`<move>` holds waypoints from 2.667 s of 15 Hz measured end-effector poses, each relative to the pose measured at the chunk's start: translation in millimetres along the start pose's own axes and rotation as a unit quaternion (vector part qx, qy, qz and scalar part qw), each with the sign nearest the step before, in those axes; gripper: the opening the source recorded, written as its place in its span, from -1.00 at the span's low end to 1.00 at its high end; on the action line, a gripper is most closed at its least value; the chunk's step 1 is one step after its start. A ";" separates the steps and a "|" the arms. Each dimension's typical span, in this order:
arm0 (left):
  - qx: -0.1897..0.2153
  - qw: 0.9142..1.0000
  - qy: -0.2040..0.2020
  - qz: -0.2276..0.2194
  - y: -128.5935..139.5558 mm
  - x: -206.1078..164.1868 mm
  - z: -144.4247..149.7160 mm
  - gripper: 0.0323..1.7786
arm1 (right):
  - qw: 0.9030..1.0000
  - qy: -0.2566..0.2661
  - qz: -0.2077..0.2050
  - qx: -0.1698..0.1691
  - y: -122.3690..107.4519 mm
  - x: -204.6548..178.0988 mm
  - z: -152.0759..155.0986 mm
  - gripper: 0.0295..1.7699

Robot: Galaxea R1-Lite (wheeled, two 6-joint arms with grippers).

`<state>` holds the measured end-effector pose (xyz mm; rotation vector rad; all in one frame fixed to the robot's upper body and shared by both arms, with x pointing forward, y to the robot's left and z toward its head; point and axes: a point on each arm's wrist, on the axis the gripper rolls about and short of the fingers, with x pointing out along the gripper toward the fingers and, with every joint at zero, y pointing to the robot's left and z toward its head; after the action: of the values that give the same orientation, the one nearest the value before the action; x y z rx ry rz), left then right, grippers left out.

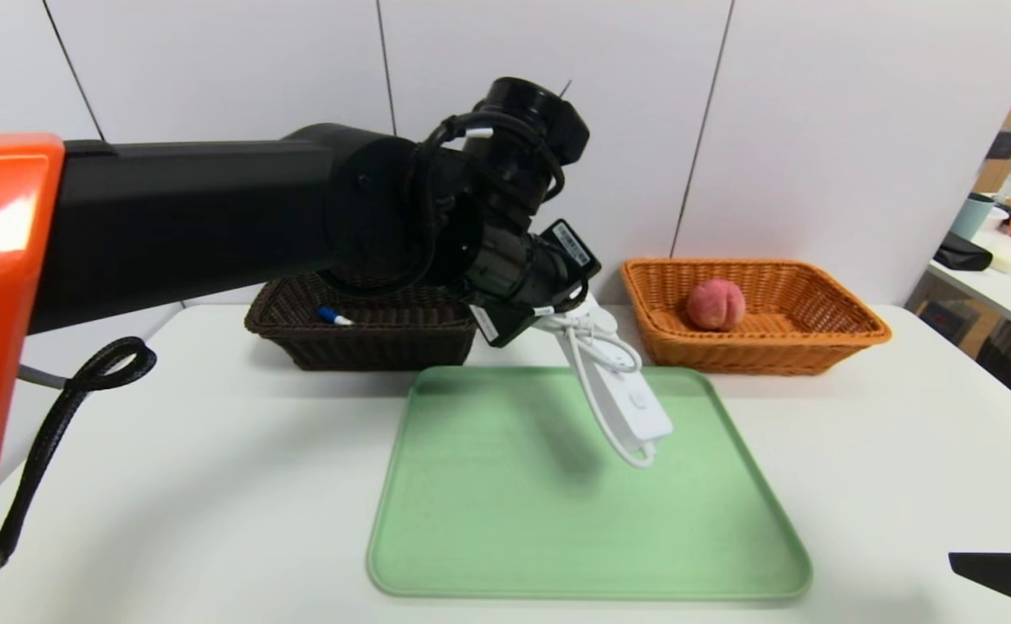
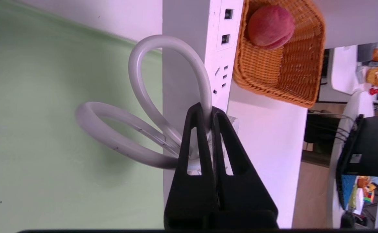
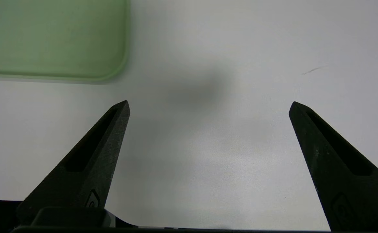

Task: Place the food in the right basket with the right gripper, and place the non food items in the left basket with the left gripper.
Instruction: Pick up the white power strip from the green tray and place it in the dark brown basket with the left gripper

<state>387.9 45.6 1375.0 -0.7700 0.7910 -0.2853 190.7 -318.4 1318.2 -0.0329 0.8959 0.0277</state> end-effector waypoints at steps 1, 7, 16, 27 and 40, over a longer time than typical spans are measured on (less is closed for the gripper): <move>-0.007 1.000 -0.010 -0.011 -1.3 -3.4 5.9 -0.96 | 1.000 0.000 0.000 0.000 -0.1 -0.2 -0.8 0.92; -0.088 0.993 -0.052 -0.060 8.5 -31.7 60.0 -0.96 | 1.000 0.002 -0.001 0.000 -0.7 -0.1 -5.3 0.92; -0.230 0.958 -0.167 -0.028 79.9 -44.8 159.0 -0.96 | 1.000 -0.001 -0.010 0.008 -2.6 -0.5 -8.5 0.92; -0.365 0.916 -0.164 0.027 129.7 -27.8 180.8 -0.96 | 0.999 -0.017 -0.019 0.020 -4.9 -2.6 -0.1 0.92; -0.393 0.904 -0.158 0.056 152.4 -5.0 184.7 -0.29 | 1.000 0.000 -0.020 0.017 -4.2 4.1 1.1 0.92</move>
<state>512.1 249.2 1352.6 -1.4820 0.6246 0.2911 194.3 -322.5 1315.7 -0.0194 0.8948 -0.0256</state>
